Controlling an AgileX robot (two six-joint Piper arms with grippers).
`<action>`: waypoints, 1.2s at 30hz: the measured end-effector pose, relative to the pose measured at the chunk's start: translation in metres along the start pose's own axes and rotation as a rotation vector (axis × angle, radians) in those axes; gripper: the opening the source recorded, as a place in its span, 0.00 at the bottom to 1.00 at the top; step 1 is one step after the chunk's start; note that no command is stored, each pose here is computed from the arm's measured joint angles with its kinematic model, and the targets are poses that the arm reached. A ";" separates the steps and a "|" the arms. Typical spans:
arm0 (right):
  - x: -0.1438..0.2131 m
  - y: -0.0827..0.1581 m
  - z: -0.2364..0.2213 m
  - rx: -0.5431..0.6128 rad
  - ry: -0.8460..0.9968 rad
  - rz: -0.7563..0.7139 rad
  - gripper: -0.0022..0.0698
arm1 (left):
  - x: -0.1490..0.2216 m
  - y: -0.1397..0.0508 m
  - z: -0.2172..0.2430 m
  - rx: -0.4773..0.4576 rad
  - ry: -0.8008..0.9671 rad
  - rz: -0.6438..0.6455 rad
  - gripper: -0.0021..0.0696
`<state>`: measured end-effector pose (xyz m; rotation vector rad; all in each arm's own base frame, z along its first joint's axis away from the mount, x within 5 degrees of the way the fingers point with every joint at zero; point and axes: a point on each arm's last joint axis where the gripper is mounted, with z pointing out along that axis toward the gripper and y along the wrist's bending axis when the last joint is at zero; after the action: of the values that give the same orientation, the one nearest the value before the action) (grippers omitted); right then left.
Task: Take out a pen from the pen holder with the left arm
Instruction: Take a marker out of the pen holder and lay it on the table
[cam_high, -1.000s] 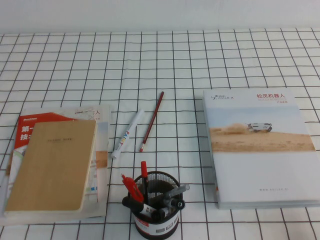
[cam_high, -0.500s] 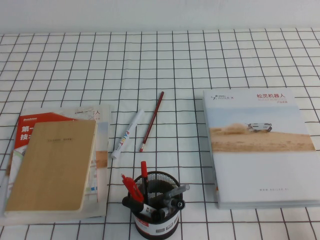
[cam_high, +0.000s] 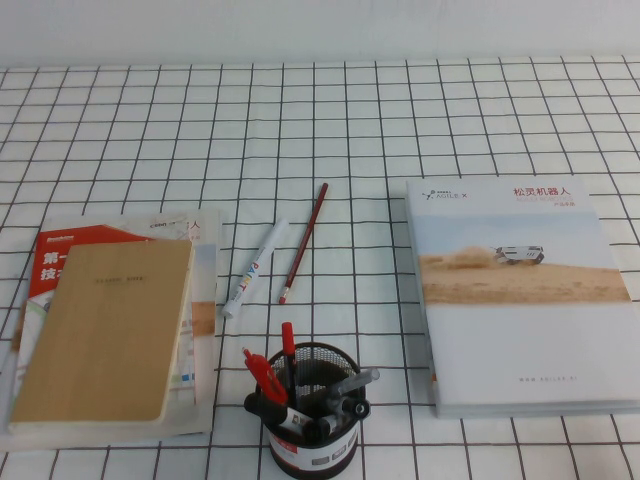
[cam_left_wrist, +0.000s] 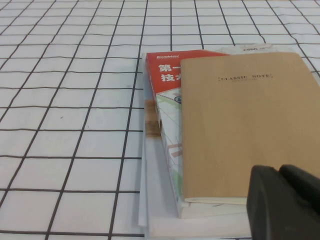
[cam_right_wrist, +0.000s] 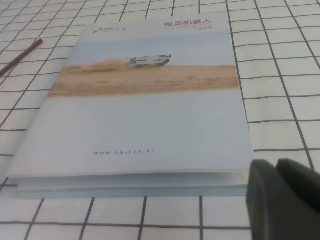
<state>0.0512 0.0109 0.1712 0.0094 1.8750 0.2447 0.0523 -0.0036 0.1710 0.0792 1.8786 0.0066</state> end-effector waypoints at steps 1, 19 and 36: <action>0.000 0.000 0.000 0.000 0.000 0.000 0.01 | 0.000 0.000 0.000 0.000 0.000 0.000 0.02; 0.000 0.000 0.000 0.000 0.000 0.000 0.01 | -0.011 -0.005 -0.001 0.075 -0.113 -0.377 0.02; 0.000 0.000 0.000 0.000 0.000 0.000 0.01 | -0.017 -0.012 -0.002 0.195 -0.133 -0.709 0.02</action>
<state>0.0512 0.0109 0.1712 0.0094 1.8750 0.2447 0.0546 -0.0165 0.1874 -0.4439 1.6812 -0.6504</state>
